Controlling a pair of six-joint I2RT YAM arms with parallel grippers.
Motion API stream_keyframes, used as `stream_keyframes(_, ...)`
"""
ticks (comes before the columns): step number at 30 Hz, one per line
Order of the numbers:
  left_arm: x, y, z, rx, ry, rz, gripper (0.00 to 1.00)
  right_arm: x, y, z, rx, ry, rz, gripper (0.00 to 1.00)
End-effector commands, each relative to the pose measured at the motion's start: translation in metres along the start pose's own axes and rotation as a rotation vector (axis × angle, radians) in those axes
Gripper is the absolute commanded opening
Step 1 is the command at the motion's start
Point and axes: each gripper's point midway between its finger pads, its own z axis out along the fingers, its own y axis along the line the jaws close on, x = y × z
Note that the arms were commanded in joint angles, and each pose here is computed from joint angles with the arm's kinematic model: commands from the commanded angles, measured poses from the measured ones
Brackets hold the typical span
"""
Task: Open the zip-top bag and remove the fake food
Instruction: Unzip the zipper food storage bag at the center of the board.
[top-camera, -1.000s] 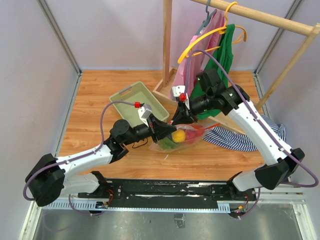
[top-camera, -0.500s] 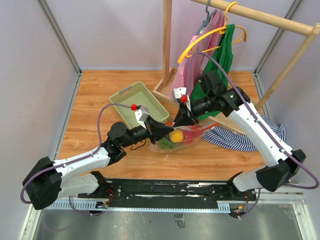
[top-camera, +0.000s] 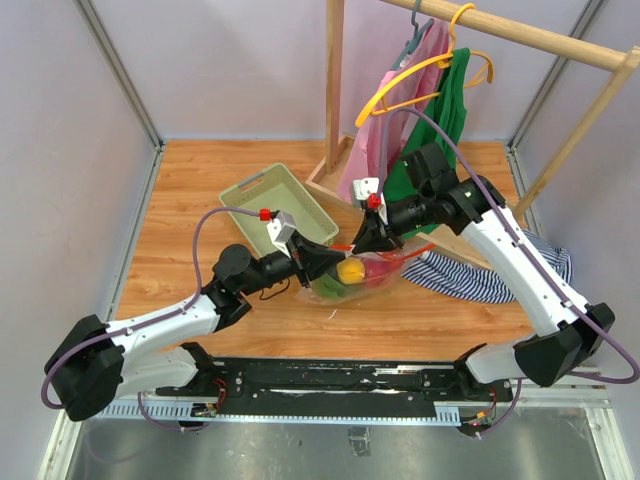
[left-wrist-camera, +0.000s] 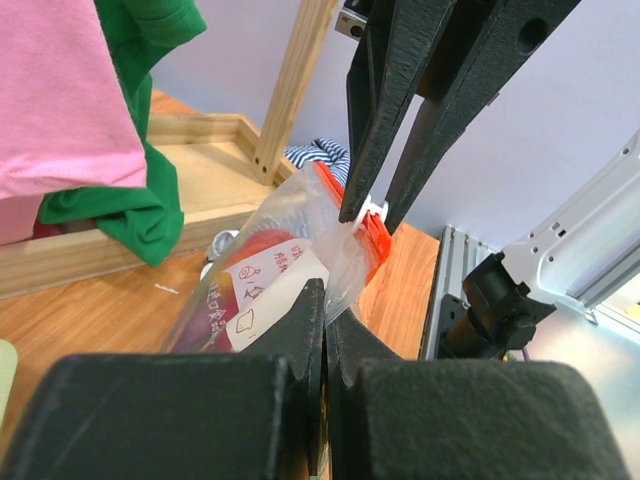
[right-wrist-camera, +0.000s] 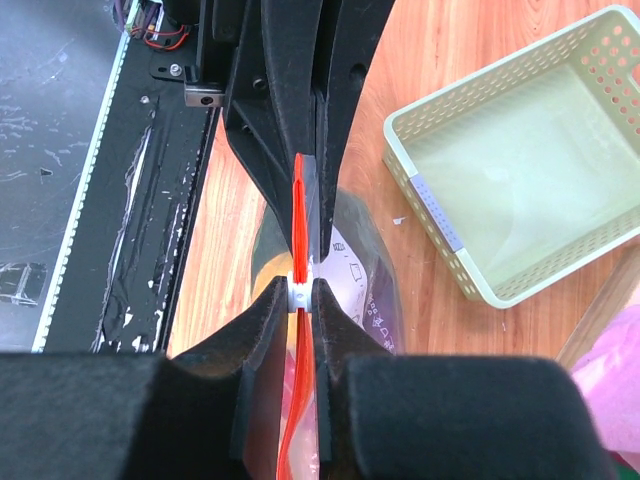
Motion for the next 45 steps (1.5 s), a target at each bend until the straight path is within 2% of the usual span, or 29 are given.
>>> stream_keyframes(1,-0.021,0.001,-0.003,-0.004,-0.077,0.048,0.0,0.008,0.004,-0.011,0.016,0.017,0.01,0.08)
stream_keyframes(20,-0.029,0.013,-0.014,-0.048,-0.113,0.04,0.0,0.031,-0.007,-0.028,0.086,0.075,0.016,0.08)
stream_keyframes(45,-0.019,0.034,-0.034,-0.135,-0.134,-0.002,0.0,0.045,-0.02,-0.064,0.2,0.099,0.034,0.08)
